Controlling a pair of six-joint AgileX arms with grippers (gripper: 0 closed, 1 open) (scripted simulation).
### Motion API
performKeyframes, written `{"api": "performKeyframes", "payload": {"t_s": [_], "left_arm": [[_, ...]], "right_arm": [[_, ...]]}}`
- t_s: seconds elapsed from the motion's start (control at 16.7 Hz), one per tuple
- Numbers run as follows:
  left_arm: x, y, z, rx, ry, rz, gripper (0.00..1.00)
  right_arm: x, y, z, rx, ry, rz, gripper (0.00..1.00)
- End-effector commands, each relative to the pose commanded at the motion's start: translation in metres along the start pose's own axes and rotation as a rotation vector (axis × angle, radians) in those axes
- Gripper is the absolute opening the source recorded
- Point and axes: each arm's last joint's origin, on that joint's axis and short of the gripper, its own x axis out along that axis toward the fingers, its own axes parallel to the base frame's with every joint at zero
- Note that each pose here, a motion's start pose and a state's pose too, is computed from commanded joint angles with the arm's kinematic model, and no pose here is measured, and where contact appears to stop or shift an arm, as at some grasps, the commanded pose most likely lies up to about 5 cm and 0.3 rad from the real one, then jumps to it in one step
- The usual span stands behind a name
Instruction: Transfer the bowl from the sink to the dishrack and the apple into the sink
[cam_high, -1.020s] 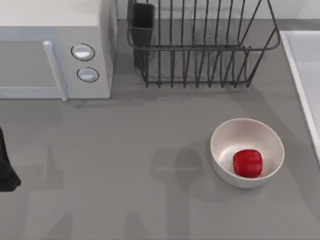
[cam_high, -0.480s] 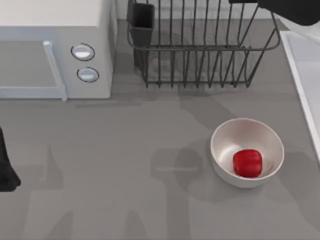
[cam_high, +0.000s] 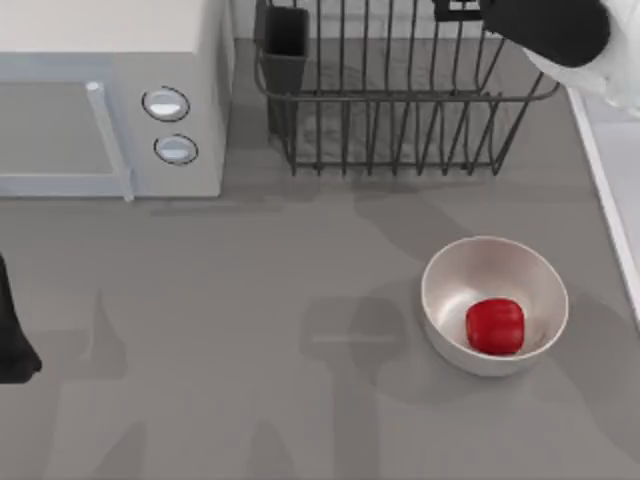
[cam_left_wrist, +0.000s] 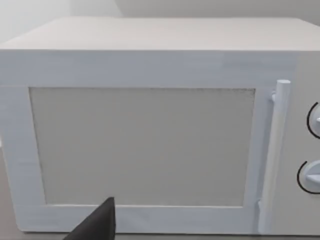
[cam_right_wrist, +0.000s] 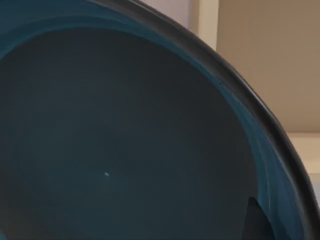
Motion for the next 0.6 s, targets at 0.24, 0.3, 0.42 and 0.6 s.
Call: {"api": "performKeyframes", "payload": {"t_s": [0.24,0.3,0.42,0.6], "left_arm": [[0.000,0.000,0.000,0.000,0.000,0.000,1.00],[0.000,0.000,0.000,0.000,0.000,0.000,1.00],[0.000,0.000,0.000,0.000,0.000,0.000,1.00],[0.000,0.000,0.000,0.000,0.000,0.000,1.00]], "right_arm": [[0.034,0.011,-0.054,0.005,-0.005,0.004,0.00],[0.044,0.012,-0.071,0.007,-0.007,0.004,0.00],[0.060,0.010,-0.105,0.013,-0.013,0.003,0.00],[0.077,0.003,-0.150,0.015,-0.016,0.001,0.00]]}}
